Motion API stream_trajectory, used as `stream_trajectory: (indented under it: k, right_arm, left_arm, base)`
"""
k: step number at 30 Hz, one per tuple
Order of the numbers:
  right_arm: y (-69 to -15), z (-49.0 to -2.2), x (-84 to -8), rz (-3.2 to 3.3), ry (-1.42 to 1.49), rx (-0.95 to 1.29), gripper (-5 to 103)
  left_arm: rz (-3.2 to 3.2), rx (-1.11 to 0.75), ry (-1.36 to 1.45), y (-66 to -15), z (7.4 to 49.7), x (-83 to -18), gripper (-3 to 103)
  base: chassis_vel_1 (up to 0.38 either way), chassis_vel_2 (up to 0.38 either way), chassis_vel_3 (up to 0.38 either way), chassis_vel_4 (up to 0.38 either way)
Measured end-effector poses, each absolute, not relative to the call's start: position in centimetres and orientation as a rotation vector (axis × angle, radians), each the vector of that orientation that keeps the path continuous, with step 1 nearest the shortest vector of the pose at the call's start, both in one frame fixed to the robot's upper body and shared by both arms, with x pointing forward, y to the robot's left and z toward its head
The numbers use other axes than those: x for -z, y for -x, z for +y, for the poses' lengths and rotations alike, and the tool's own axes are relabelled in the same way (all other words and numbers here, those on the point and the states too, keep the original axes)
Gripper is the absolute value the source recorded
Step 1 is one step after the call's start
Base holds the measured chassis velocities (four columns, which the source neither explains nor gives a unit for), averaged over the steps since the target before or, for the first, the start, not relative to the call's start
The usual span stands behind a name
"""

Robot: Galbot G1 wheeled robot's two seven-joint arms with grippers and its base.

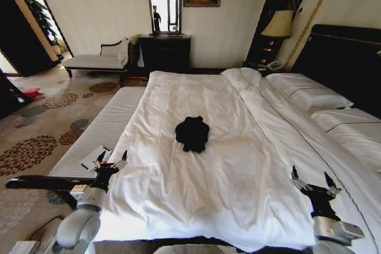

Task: Fold the clothes on the bed.

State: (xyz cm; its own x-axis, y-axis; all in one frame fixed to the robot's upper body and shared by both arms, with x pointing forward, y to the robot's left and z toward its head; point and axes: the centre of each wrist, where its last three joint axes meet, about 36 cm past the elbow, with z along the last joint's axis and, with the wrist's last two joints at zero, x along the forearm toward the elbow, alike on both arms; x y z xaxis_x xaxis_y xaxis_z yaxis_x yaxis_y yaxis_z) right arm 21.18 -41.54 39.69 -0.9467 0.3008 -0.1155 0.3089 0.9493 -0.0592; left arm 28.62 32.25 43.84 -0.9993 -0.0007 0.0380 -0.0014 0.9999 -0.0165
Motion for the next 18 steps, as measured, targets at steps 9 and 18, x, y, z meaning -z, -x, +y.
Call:
stream_trajectory:
  k: [9,18]
  right_arm:
    - [-26.5,-38.7,-46.4,3.035,-0.043,0.086,100]
    - [-33.1,-37.2,-49.3,3.086,0.226,0.077,100]
  left_arm:
    - [-3.075,-0.008,0.145,-32.3,32.0,-45.3,100]
    - [-3.029,0.106,0.269,-38.0,32.6,-45.5,100]
  base:
    - [0.017,-0.011,-0.020,0.011]
    - [0.000,0.000,0.000,0.000]
